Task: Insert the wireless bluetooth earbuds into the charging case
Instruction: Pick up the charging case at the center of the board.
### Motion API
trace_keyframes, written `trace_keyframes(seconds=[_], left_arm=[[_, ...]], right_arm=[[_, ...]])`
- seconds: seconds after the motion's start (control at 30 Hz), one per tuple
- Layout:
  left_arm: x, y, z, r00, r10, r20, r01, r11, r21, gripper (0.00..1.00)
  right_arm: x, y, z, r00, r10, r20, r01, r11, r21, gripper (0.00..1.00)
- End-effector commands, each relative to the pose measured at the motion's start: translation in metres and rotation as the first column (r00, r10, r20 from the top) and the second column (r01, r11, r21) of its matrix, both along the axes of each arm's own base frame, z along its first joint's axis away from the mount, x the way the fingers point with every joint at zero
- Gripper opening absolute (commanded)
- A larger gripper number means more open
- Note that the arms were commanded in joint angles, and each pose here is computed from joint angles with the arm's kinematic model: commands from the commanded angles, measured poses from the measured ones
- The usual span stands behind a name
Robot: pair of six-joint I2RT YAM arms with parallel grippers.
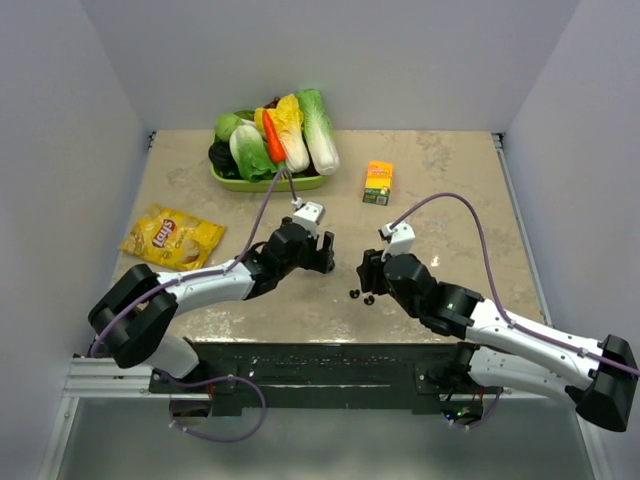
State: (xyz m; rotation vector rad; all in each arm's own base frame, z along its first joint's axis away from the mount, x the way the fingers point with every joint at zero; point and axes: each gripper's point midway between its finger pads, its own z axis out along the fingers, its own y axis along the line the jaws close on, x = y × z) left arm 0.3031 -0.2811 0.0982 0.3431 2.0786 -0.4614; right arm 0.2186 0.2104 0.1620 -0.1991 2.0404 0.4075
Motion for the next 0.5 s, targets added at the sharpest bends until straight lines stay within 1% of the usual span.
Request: trace_keyframes(seconds=[0.0, 0.07, 0.13, 0.17, 0.23, 0.3, 0.33, 0.4, 0.43, 0.47], left_arm=[[-0.007, -0.034, 0.006, 0.949, -0.310, 0.067, 0.304, 0.949, 0.082, 0.84], [-0.006, -0.041, 0.001, 0.937, -0.345, 0.055, 0.339, 0.936, 0.094, 0.84], [0.000, -0.040, -0.005, 0.942, -0.334, 0.032, 0.327, 0.937, 0.123, 0.81], [0.006, -0.034, -0.005, 0.956, -0.290, 0.034, 0.283, 0.948, 0.144, 0.78], [0.009, -0.027, -0.001, 0.968, -0.248, 0.029, 0.243, 0.963, 0.116, 0.75], [0.009, -0.021, 0.008, 0.975, -0.219, 0.047, 0.215, 0.973, 0.078, 0.69], [0.004, -0.017, 0.003, 0.978, -0.204, 0.036, 0.202, 0.977, 0.064, 0.66], [-0.001, -0.012, -0.001, 0.983, -0.183, 0.017, 0.182, 0.982, 0.046, 0.40], [-0.007, -0.009, -0.011, 0.985, -0.175, -0.012, 0.175, 0.984, 0.041, 0.17], [-0.011, -0.008, -0.015, 0.985, -0.170, -0.027, 0.171, 0.985, 0.031, 0.06]], right_arm=[[-0.001, -0.001, 0.010, 1.000, -0.001, 0.020, 0.000, 1.000, 0.029, 0.54], [-0.001, 0.000, 0.011, 1.000, 0.004, 0.021, -0.004, 1.000, 0.026, 0.54], [-0.001, -0.002, 0.011, 1.000, 0.003, 0.019, -0.003, 1.000, 0.021, 0.54], [-0.002, -0.002, 0.010, 1.000, 0.005, 0.017, -0.006, 1.000, 0.016, 0.54], [-0.003, -0.004, 0.013, 1.000, 0.001, 0.022, -0.002, 1.000, 0.025, 0.54], [-0.004, -0.006, 0.012, 1.000, -0.001, 0.023, 0.000, 1.000, 0.029, 0.54], [-0.004, -0.006, 0.012, 1.000, -0.002, 0.025, 0.001, 0.999, 0.034, 0.54], [-0.005, -0.006, 0.012, 1.000, -0.002, 0.028, 0.000, 0.999, 0.043, 0.54], [-0.004, -0.007, 0.013, 1.000, -0.003, 0.030, 0.002, 0.999, 0.046, 0.54], [-0.004, -0.006, 0.013, 0.999, -0.003, 0.032, 0.002, 0.999, 0.048, 0.54]])
